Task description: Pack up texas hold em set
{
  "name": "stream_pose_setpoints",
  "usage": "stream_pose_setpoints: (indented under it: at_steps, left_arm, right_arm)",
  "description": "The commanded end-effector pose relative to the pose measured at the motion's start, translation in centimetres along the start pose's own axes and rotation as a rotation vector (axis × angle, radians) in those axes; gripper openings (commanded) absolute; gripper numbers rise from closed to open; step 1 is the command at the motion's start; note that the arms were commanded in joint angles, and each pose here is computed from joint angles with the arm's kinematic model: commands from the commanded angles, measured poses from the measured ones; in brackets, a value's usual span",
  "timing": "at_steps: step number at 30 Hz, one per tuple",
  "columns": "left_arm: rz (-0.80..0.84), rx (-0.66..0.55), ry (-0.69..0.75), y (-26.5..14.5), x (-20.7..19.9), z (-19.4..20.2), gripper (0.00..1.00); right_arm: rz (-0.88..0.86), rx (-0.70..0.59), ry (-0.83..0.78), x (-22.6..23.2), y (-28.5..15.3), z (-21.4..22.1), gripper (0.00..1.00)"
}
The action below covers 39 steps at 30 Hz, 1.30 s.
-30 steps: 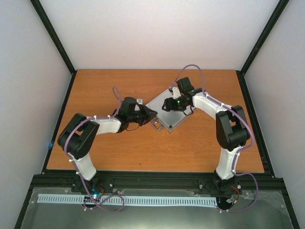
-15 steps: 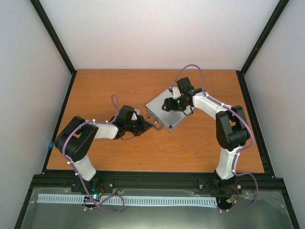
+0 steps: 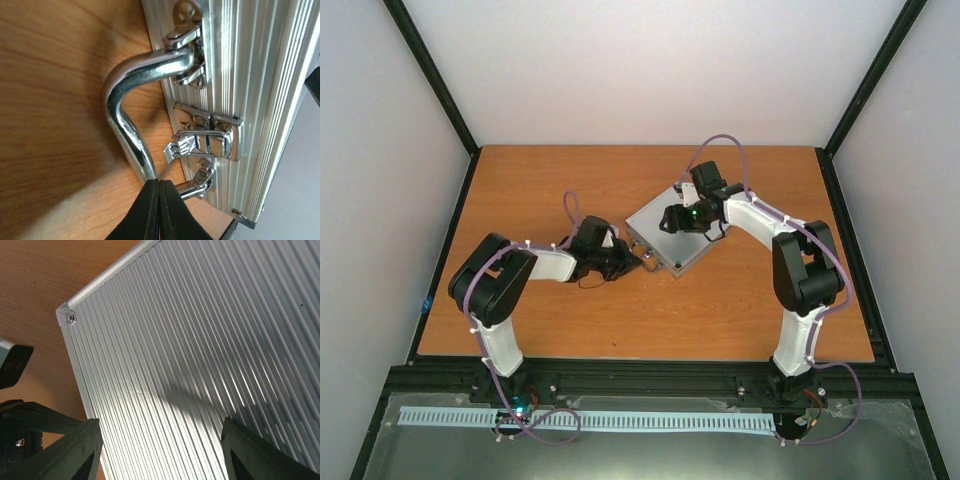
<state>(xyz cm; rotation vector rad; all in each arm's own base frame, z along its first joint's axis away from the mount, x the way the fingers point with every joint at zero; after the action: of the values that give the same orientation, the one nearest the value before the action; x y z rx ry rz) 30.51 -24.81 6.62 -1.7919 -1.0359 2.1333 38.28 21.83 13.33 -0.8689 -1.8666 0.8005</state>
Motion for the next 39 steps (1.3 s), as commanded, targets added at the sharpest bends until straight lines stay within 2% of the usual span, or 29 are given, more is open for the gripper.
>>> stream_pose_setpoints:
  at_steps: [1, 39]
  left_arm:
    - [-0.072, 0.003, 0.049, 0.4, -0.3, -0.4, 0.01]
    - [-0.159, 0.040, 0.036, 2.8, -1.0, -2.2, 0.01]
  right_arm:
    - [0.034, 0.104, 0.057, -1.3, 1.7, 2.0, 0.67]
    - [0.019, 0.113, 0.075, -1.2, 2.2, 1.9, 0.67]
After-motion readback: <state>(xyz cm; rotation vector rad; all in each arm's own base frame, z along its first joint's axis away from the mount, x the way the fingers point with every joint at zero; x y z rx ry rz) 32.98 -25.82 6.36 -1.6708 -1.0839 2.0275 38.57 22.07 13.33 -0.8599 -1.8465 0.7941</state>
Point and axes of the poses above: each gripper's point midway between its finger pads, its own y axis out along the fingers, its own x axis along the line the jaws close on, z = x × y, the point moved 5 cm from there along -y, back along the fingers, and after that the axes turned 1 degree about -y, right-handed, at the moved point
